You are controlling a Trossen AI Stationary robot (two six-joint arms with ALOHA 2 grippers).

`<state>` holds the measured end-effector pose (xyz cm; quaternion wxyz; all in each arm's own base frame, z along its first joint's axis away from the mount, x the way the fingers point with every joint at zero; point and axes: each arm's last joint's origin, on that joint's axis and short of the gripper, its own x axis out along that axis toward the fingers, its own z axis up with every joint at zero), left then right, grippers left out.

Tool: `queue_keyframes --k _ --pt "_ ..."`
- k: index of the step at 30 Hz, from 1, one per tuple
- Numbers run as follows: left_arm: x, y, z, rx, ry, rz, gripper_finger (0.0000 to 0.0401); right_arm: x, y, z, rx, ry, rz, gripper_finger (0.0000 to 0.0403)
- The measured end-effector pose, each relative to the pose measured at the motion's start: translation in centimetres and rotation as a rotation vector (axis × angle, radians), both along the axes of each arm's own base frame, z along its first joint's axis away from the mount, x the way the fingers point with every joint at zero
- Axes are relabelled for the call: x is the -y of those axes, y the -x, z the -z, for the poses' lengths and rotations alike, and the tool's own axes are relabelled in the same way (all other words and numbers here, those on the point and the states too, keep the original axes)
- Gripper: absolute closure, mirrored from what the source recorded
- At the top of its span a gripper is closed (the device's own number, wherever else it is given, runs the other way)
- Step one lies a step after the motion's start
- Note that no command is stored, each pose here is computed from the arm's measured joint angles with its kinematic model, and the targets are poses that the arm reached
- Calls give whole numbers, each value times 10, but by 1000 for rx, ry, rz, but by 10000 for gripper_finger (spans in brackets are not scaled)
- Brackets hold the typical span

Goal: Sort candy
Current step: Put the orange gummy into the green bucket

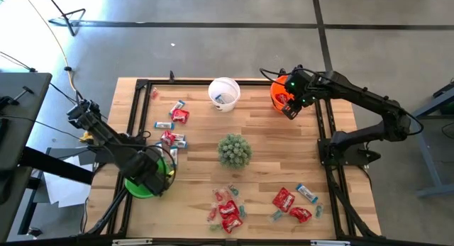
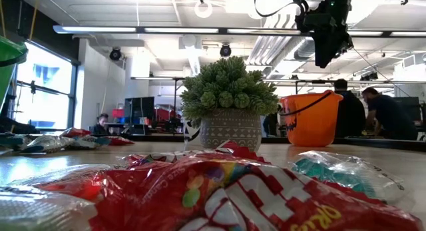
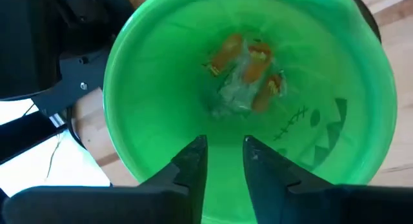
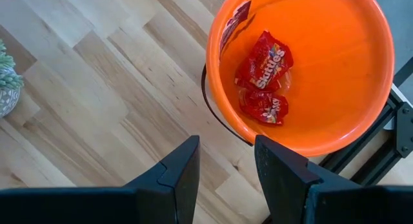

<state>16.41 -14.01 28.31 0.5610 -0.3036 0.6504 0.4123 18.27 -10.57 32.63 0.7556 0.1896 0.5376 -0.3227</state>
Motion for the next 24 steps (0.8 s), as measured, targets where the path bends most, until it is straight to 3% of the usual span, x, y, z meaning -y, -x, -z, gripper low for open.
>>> queue_keyframes --k 3,6,13,19,24 --pt "-4 -3 0 28 -34 -11 295 0 0 0 -3 2 -9 258" --pt "-15 -11 -1 114 -140 -26 285 0 0 0 -2 6 -17 258" --pt "-64 -30 -20 275 -335 -10 282 0 0 0 -1 7 -19 258" --pt "-117 -37 -27 229 -442 -13 282 0 -1 0 3 8 -17 258" --pt "-165 -37 -27 114 -464 -19 281 1 -1 -1 8 11 -16 258"
